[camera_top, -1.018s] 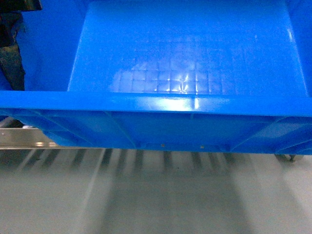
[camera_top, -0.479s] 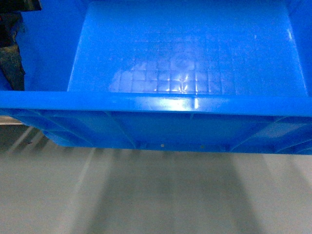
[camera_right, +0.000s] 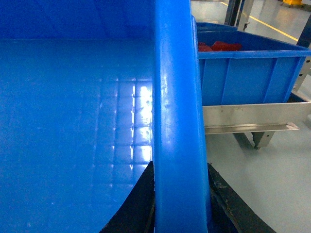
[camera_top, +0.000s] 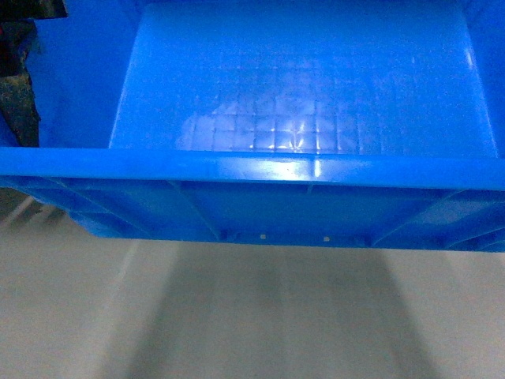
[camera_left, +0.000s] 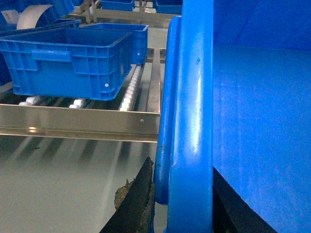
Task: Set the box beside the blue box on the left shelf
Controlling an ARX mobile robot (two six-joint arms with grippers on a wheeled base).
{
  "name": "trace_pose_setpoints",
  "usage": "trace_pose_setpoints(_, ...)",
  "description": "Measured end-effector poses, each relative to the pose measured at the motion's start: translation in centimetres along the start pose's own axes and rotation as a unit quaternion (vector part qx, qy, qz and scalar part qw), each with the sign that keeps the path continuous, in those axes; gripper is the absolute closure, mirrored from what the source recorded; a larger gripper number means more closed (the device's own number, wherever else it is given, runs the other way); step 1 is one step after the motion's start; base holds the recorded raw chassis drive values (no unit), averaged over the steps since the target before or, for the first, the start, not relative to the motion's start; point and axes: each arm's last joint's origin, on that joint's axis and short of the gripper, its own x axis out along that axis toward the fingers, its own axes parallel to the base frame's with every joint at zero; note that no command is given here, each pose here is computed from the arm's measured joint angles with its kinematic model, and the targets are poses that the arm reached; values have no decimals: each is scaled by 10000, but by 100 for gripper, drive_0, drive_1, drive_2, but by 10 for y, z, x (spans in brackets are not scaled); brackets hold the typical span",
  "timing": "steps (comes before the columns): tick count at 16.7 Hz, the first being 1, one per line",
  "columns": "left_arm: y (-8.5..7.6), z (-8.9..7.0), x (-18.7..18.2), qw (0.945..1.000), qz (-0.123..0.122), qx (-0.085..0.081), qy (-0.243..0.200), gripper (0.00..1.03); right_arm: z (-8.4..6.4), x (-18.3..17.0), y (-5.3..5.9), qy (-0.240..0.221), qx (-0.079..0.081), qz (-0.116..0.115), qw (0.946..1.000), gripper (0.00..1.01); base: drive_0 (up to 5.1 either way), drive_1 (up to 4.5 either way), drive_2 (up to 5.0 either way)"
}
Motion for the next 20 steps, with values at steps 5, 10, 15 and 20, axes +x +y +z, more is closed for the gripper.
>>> trace_pose_setpoints(5, 0, 0, 0, 10000, 0, 0, 2, 85, 0, 0, 0, -6, 0, 0, 10000, 80, 0, 0, 0)
trace_pose_setpoints(10, 0, 0, 0, 10000, 2, 0, 2, 85, 0, 0, 0, -6, 0, 0, 10000, 80, 0, 0, 0)
trace_pose_setpoints(15, 0, 0, 0, 10000, 1, -1, -6, 85, 0, 0, 0, -15, -2, -3, 10000, 80, 3, 335, -329)
trace_pose_setpoints(20, 0, 0, 0, 10000, -1, -3, -11, 85, 1, 0, 0, -20, 2, -7, 10000, 80, 11, 429, -406)
